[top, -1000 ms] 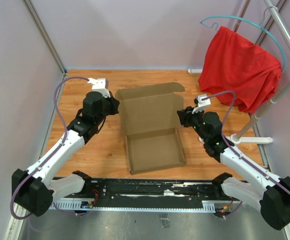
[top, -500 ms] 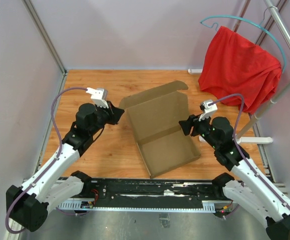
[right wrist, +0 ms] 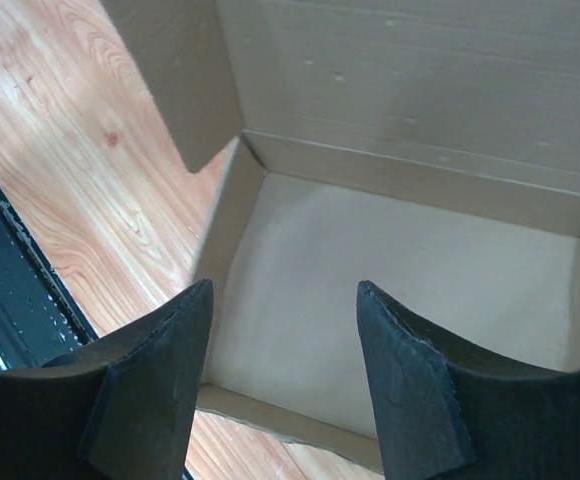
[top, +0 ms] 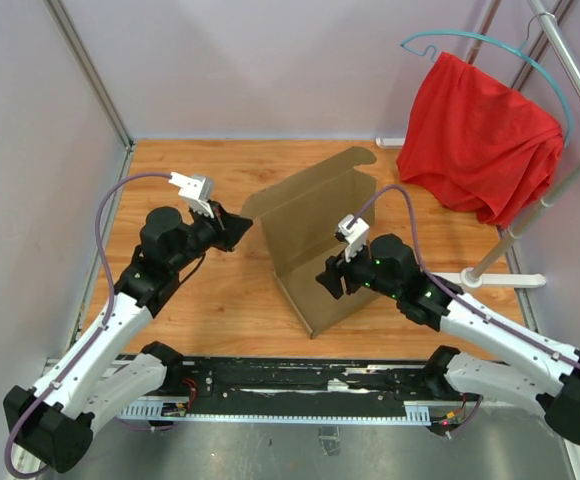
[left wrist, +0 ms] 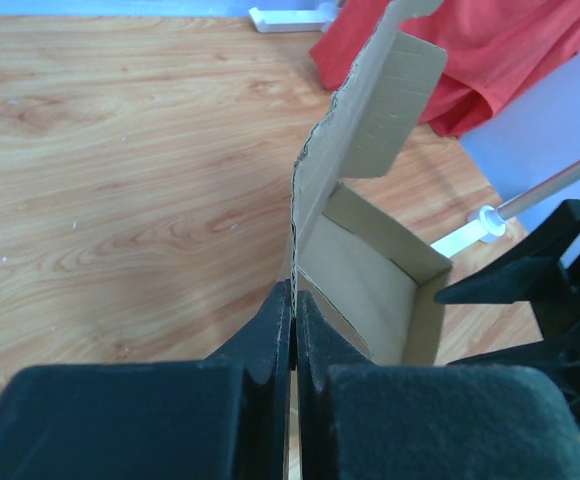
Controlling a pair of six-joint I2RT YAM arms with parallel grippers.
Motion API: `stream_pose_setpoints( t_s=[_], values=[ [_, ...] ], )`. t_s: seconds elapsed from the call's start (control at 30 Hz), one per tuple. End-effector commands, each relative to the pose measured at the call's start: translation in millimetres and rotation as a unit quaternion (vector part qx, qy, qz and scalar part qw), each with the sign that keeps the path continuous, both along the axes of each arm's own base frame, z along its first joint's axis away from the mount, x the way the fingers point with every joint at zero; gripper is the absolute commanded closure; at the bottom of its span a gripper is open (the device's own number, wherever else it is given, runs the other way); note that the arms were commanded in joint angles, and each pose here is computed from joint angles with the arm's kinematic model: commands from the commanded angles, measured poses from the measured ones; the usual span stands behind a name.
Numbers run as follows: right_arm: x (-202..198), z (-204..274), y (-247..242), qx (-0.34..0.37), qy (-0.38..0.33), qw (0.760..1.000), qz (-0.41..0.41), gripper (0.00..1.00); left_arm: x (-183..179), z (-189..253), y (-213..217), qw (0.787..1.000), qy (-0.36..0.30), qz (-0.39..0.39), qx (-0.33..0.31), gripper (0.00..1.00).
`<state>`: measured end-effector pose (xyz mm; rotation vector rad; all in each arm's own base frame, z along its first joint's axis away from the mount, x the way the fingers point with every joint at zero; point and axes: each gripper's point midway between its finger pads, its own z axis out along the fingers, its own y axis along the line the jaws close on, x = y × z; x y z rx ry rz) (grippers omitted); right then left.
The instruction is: Fold the paper box
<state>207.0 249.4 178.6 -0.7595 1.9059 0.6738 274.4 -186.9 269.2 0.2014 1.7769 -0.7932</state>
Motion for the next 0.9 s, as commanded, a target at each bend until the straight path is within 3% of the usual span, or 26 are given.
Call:
stream_pose_setpoints(
  t_s=[0.0, 0.27, 0.6, 0.87],
  values=[
    [10, 30, 29, 0.007, -0.058, 0.998, 0.015, 0.39, -9, 26, -11, 0.998, -0.036, -0.043, 0.000, 1.00],
    [22, 32, 70, -0.005, -0.067, 0.997, 0.029, 0.37, -18, 9, -24, 0.996, -0.011, -0.079, 0.036, 1.00],
    [7, 32, 84, -0.006, -0.071, 0.996, 0.059, 0.28, -27, -9, -42, 0.994, 0.012, -0.098, 0.052, 1.00],
    [10, 36, 87, 0.000, -0.069, 0.998, 0.013, 0.24, -12, 12, -30, 0.999, 0.007, -0.026, 0.022, 1.00]
  ],
)
